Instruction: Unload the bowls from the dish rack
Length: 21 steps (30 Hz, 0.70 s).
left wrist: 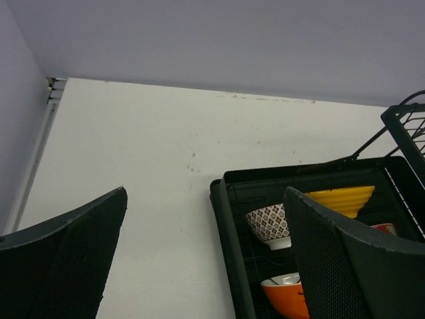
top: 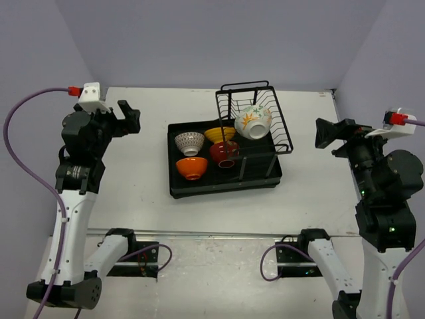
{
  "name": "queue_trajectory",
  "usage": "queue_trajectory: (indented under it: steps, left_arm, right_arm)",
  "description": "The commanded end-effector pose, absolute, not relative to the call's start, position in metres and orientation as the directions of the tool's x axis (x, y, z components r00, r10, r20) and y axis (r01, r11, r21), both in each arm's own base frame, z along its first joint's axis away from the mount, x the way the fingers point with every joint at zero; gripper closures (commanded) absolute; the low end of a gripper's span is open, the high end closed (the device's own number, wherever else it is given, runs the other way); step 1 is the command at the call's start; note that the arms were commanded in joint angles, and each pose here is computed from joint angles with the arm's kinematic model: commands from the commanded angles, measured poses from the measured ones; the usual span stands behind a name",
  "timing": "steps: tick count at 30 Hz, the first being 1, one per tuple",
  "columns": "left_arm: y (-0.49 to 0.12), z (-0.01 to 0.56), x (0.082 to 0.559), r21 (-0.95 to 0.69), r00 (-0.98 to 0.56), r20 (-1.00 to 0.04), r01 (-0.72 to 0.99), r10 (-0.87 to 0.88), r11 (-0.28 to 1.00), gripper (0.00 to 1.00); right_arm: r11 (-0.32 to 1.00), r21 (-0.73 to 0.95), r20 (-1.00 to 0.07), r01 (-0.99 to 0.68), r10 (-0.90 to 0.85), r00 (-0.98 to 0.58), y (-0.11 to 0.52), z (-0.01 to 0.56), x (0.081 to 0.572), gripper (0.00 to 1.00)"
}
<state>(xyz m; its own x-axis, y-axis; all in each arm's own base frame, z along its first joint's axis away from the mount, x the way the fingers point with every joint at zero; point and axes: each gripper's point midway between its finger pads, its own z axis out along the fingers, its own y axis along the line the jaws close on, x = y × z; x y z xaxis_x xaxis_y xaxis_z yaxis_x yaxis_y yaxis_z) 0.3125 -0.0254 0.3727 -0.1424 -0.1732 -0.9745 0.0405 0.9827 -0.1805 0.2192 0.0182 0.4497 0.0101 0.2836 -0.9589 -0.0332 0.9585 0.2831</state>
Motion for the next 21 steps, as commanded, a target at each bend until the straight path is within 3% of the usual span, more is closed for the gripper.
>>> queue_trajectory:
  steps: [1,5,10,16,21]
  left_arm:
    - [-0.048,0.374,0.330,-0.207,-0.178,-0.967,0.152,-0.180,0.966,0.00]
    - [-0.058,0.367,0.345,-0.227,-0.222,-0.958,0.191,-0.183,0.955,0.02]
    - [-0.060,0.367,0.368,-0.213,-0.230,-0.959,0.201,-0.165,0.956,0.03]
    - [-0.072,0.373,0.376,-0.175,-0.252,-0.962,0.286,-0.102,0.942,0.15]
    - [-0.102,0.361,0.369,-0.269,-0.332,-0.935,0.424,-0.128,0.865,0.18]
  right_arm:
    - [0.956,0.270,-0.956,-0.117,0.280,0.086,0.028,0.474,0.220,0.01]
    - [0.936,0.335,-0.935,-0.108,0.345,0.083,0.029,0.469,0.229,0.01]
    - [0.902,0.387,-0.921,-0.191,0.388,-0.033,0.051,0.450,0.251,0.01]
    - [0.896,0.438,-0.895,-0.075,0.428,-0.124,0.042,0.430,0.273,0.01]
    - [0.871,0.492,-0.855,-0.003,0.482,-0.192,0.040,0.412,0.270,0.01]
